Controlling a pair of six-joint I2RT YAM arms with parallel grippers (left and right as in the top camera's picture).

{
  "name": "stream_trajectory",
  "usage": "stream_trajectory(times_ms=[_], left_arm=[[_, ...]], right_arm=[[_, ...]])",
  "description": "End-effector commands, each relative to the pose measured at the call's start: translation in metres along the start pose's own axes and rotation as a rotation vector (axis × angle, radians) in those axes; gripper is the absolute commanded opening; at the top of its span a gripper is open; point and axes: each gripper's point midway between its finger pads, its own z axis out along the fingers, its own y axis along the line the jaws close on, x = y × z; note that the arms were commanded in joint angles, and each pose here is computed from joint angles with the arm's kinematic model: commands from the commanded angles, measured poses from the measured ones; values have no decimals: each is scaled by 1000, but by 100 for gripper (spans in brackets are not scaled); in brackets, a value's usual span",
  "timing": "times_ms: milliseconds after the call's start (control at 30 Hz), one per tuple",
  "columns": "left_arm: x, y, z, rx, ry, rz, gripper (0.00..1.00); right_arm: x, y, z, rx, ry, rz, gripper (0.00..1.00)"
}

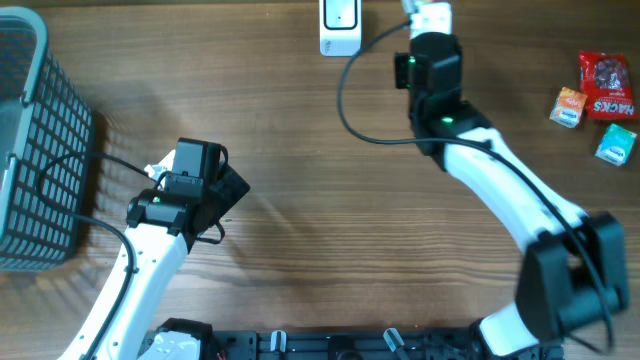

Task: Scan the item barcode
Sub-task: 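Carry the wet-wipes pack right and drop it by the red bag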

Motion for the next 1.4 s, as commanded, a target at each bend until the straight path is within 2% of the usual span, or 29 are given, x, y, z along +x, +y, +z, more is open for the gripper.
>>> stream_trajectory(times_ms=[0, 133, 167, 300, 433, 600, 700, 800, 900, 933, 1067, 1133, 1267, 1333, 1367], left_arm=[[-7, 1, -2, -8, -26, -4, 100], [-7, 1, -2, -8, -26, -4, 100], [-7, 1, -2, -8, -26, -4, 100], [-7, 1, -2, -8, -26, -4, 100], [-7, 1, -2, -8, -26, -4, 100], [-7, 1, -2, -8, -26, -4, 100], [-7, 1, -2, -8, -26, -4, 100], [-7, 1, -2, -8, -26, -4, 100], [-7, 1, -2, -8, -26, -4, 100], [-7, 1, -2, -8, -26, -4, 100], [-7, 1, -2, -8, -26, -4, 100], [-7, 1, -2, -8, -26, -4, 100], [-7, 1, -2, -8, -26, -4, 100], [-7, 1, -2, -8, -26, -4, 100], [-7, 1, -2, -8, -26, -4, 100]], right_arm=[[-11, 41, 30, 42, -149, -377, 5], [-49, 67, 30, 215, -463, -531, 5], [-44, 87, 33, 185, -513, -636, 5], [15, 141, 59, 80, -503, -1039, 5], [20, 149, 59, 114, -594, -1034, 5], [19, 149, 58, 153, -598, -1136, 5], [8, 137, 54, 225, -611, -1104, 5], [17, 81, 74, 358, -452, -1060, 4], [44, -27, 97, 574, -188, -897, 4], [64, -84, 99, 690, -66, -779, 4], [121, -213, 83, 967, 209, -549, 4], [145, -255, 72, 1049, 318, -516, 4], [174, -299, 60, 1115, 429, -478, 5], [190, -307, 59, 1116, 473, -453, 19], [199, -308, 61, 1100, 503, -454, 30]])
